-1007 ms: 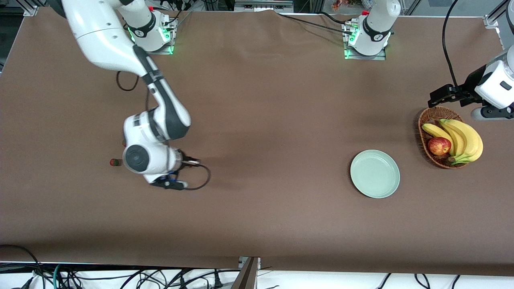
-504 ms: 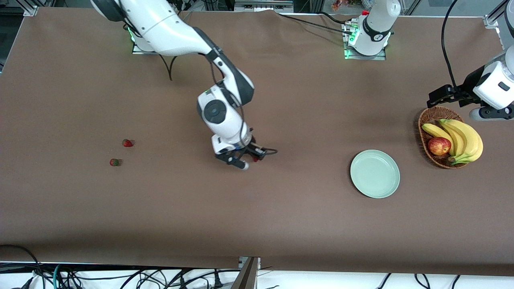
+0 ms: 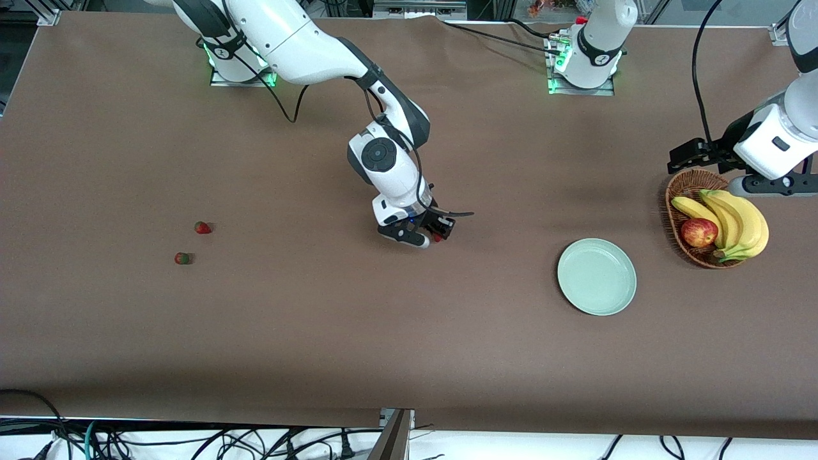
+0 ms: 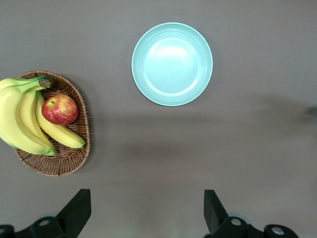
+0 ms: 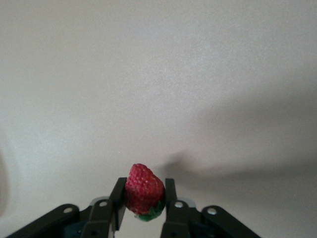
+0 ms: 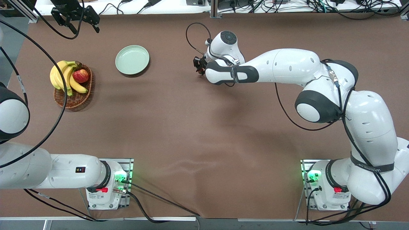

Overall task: Collect all strawberries into plate
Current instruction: 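Set the strawberry down mid-table with the right gripper while the left gripper approaches, then grasp the middle strawberry with the left gripper while the right gripper grasps another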

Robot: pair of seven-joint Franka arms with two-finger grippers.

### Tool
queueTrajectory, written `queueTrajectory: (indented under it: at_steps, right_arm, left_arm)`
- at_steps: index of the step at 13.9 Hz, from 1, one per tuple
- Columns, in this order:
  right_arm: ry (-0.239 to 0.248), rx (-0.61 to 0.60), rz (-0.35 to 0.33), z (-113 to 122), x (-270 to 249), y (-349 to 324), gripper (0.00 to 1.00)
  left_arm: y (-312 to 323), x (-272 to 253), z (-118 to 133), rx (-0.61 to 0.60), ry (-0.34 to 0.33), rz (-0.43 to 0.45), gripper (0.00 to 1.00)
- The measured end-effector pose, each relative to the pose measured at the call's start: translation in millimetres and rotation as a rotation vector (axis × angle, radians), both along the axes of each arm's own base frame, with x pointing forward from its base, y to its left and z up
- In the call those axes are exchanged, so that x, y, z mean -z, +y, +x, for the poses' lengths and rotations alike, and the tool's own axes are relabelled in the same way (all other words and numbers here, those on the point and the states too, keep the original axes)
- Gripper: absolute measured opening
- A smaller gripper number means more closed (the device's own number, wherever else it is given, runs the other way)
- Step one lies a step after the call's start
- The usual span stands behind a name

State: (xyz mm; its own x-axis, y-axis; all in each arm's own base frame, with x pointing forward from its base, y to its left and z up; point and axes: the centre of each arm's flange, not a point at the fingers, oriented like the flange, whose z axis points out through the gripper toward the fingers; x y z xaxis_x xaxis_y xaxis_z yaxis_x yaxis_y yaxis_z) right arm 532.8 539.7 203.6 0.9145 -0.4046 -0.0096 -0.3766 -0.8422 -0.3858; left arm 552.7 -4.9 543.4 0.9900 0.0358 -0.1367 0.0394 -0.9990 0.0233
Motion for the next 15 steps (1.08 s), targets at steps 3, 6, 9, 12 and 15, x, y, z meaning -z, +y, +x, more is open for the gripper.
queueTrajectory:
  at_steps: [3,6,9,12,15]
  right_arm:
    - [-0.015,0.019,-0.013,14,-2,-13,0.71]
    - [0.015,0.01,-0.113,47,-10,-55,0.99]
    - [0.052,-0.107,-0.206,95,-44,-133,1.0]
    - [0.117,-0.218,-0.251,133,-70,-227,1.0]
    - [0.199,-0.307,-0.278,151,-70,-308,1.0]
  left_arm:
    - [1,7,2,-0.015,0.014,0.0,1.0]
    - [6,22,7,-0.047,0.043,-0.057,1.0]
    - [-1,59,20,-0.087,0.107,-0.184,1.0]
    - [-68,109,43,-0.057,0.1,-0.209,1.0]
    - [-182,156,51,-0.164,0.047,-0.173,1.0]
